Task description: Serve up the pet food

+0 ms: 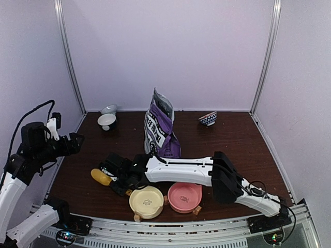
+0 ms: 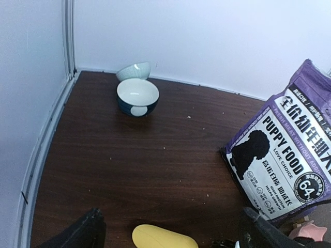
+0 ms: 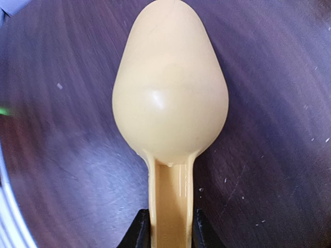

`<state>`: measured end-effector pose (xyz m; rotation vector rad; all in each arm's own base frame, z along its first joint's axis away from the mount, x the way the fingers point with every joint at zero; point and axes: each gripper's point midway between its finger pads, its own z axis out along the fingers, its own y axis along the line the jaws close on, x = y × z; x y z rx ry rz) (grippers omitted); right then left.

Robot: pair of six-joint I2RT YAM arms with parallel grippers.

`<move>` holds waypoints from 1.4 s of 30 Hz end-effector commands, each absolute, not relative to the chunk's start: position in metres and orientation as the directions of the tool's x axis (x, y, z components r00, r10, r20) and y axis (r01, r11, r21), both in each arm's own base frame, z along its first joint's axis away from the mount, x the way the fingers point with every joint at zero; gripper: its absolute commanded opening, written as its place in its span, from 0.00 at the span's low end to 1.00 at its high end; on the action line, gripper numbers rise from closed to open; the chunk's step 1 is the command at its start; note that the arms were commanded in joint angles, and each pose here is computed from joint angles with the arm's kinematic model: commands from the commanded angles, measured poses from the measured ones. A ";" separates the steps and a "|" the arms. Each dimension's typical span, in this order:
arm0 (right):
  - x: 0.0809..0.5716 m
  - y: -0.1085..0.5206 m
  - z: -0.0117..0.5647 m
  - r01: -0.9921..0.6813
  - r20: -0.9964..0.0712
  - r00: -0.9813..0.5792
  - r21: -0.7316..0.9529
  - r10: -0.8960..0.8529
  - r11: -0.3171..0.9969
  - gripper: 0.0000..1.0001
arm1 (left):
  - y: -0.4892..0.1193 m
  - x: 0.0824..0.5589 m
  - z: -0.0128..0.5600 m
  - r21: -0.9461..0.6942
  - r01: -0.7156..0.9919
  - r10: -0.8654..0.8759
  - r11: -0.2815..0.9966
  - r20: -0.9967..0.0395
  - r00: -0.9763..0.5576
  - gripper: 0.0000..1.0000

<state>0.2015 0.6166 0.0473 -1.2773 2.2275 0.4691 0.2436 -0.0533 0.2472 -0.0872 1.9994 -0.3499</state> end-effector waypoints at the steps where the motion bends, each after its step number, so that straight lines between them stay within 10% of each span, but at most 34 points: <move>1: 0.213 0.631 0.189 -0.863 -0.780 -0.414 0.173 -0.468 0.475 0.16 | -0.054 0.235 0.298 -0.172 0.192 -0.107 0.966 -0.946 -0.306 0.92; 17: 0.199 0.496 0.328 -0.816 -0.738 -0.562 0.420 -0.373 0.398 0.14 | -0.122 0.191 0.417 0.120 0.641 0.093 0.758 -0.993 0.077 0.95; 42: 0.097 0.383 0.399 -0.520 -0.424 -0.781 0.848 -0.458 0.103 0.13 | -0.258 0.174 0.430 0.178 0.963 0.117 0.200 -0.981 0.157 0.84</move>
